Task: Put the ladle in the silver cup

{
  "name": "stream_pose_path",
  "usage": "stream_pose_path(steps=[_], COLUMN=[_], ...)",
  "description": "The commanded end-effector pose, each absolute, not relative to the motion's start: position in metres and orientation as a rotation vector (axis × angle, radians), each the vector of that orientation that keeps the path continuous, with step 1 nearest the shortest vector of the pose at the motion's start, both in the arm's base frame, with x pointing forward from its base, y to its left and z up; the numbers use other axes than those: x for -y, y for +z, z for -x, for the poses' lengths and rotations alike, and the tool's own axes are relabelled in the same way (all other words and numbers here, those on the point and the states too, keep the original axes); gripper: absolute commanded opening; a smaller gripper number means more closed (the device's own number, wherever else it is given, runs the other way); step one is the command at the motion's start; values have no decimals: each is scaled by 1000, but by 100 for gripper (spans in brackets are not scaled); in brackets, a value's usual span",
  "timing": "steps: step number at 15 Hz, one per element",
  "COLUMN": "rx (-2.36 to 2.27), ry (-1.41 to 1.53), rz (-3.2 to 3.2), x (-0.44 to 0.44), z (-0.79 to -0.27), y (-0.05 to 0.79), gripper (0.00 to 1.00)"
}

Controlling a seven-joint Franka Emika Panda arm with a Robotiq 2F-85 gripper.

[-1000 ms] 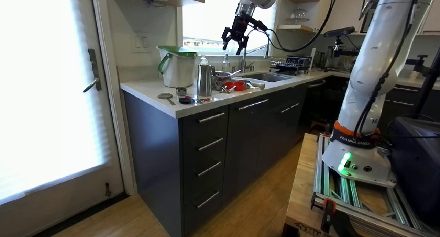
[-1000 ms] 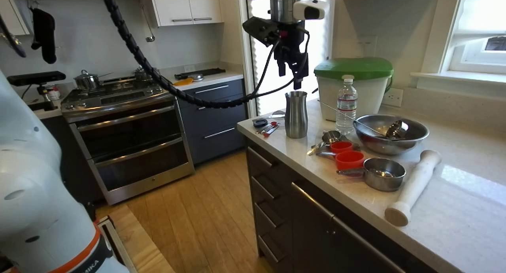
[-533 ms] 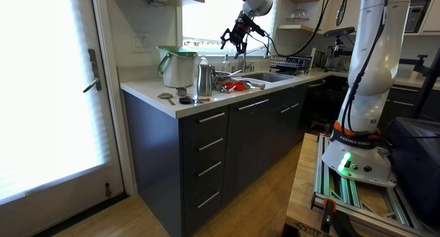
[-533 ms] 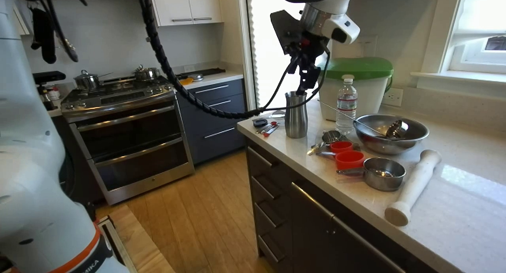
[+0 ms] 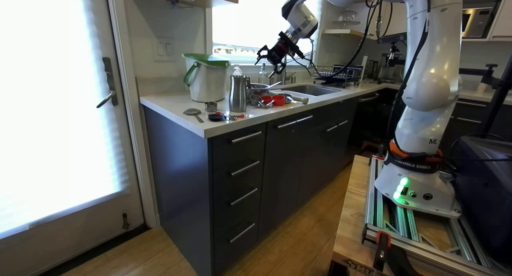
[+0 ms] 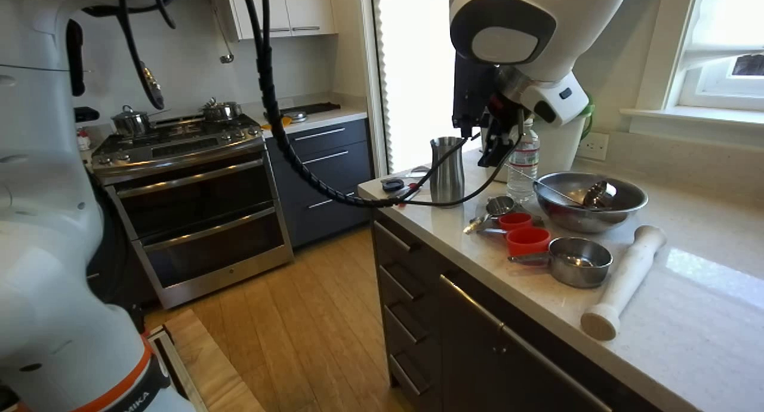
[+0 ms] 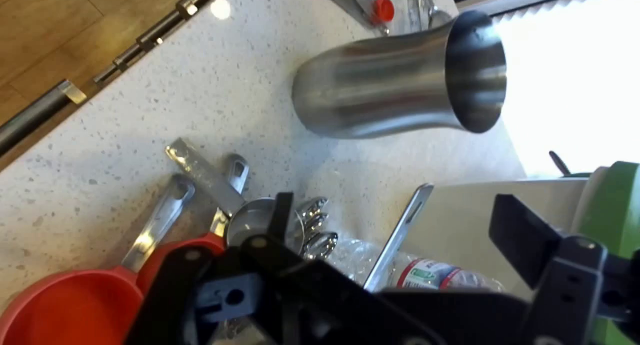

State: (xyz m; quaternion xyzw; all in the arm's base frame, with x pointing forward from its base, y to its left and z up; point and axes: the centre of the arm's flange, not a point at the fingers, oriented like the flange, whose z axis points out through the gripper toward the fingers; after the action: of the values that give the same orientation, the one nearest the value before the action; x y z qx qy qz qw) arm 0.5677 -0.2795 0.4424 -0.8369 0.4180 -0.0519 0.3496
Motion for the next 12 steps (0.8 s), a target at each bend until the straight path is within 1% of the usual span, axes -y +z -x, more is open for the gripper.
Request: stream_pose_path(steps=[1,4,12], rx=[-1094,-1135,-1231], ry=[-147,-173,-90], rz=[2165,2134,1876], x=[280,281,283], z=[-568,-572,-577], y=[442,439,380], gripper=[100,100,100])
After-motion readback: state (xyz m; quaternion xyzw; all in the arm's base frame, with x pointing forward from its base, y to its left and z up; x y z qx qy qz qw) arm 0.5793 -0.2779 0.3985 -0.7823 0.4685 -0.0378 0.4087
